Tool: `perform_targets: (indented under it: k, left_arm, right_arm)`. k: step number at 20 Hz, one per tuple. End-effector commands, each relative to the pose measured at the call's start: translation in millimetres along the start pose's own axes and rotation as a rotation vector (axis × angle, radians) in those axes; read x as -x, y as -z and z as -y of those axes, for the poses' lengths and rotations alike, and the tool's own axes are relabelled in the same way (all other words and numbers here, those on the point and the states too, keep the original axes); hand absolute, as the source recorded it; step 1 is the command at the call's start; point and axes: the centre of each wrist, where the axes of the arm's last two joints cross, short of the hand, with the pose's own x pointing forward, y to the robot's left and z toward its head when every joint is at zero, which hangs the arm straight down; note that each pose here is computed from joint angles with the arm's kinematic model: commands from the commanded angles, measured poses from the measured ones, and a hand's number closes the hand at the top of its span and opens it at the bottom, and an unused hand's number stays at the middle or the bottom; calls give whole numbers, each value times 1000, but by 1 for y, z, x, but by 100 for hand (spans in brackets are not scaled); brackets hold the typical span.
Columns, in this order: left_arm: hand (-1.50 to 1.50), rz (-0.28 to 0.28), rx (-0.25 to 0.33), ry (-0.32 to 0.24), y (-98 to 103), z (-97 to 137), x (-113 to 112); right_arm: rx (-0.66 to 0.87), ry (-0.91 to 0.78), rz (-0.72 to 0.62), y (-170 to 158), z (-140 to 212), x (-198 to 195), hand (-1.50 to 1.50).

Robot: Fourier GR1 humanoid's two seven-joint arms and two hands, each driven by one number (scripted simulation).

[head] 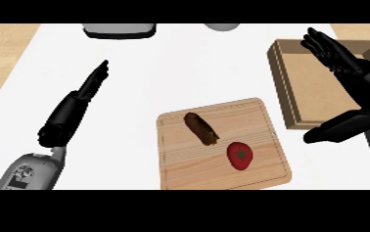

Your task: Pick the tomato from the cutting board and place it in the cardboard box

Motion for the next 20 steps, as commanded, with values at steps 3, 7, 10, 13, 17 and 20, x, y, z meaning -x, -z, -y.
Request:
perform_targets:
  k: [3,7,10,13,17,20]
  left_arm:
    - [0,62,45,10,-2,0,-5]
    - [0,44,10,2,9,-22,-12]
    - [0,47,24,-4,5,-11,-2]
    - [0,30,32,10,-3,-17,1]
    - [0,43,9,-11,1,-17,10]
    - [0,28,1,-2,2,-19,-4]
  right_arm:
    - [-233,-199,161,-16,25,3,-150]
    - [-351,-347,243,-19,11,-11,-150]
    - [-466,-474,176,-8,-3,-11,-150]
    - [-594,-621,110,2,-12,-40,-150]
    - [-716,-723,94,2,-51,-56,-150]
    - [-769,-810,63,-3,-67,-73,-150]
